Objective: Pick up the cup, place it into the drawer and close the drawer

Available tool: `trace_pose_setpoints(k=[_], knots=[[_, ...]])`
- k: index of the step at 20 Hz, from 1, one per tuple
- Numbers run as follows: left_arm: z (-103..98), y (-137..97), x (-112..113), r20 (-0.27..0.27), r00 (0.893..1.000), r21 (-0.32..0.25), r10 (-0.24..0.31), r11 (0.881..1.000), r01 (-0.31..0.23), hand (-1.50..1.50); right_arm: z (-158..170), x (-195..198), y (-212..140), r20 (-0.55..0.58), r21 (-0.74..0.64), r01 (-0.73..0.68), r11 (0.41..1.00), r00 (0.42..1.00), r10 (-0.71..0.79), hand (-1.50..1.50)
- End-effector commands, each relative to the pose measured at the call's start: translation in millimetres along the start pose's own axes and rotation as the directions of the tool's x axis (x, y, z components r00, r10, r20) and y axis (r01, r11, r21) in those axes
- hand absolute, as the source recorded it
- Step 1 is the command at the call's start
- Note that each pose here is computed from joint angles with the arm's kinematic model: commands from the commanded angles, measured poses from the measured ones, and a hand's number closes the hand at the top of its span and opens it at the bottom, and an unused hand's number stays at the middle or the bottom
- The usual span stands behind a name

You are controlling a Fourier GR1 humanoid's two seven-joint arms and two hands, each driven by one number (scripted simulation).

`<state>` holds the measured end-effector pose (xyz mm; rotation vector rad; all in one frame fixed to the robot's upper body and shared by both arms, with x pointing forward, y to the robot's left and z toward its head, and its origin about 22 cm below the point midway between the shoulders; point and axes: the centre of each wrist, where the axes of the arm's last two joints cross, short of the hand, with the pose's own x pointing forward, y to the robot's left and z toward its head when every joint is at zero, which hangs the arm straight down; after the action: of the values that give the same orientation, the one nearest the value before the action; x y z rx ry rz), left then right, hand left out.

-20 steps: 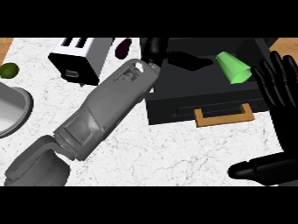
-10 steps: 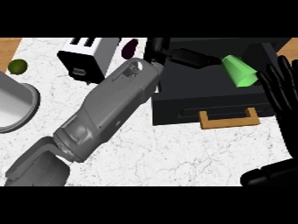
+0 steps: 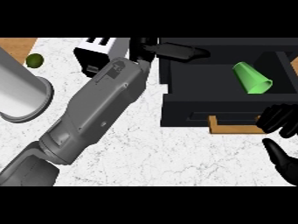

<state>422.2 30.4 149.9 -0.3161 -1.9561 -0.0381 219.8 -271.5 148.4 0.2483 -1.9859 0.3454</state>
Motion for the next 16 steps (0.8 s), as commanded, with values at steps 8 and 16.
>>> trace_pose_setpoints(k=[8, 16], knots=[[50, 106, 9, -0.018, 0.999, 0.134, 0.044, 0.99, -0.041, -1.5, 2, -10, 8, -0.094, 0.134, -0.237, 0.962, 0.964, 0.25, 1.5], [133, 169, 22, -0.05, 0.997, 0.161, 0.062, 0.986, -0.053, -1.5, 5, -32, 14, -0.184, 0.138, -0.314, 0.939, 0.924, 0.336, 1.5]])
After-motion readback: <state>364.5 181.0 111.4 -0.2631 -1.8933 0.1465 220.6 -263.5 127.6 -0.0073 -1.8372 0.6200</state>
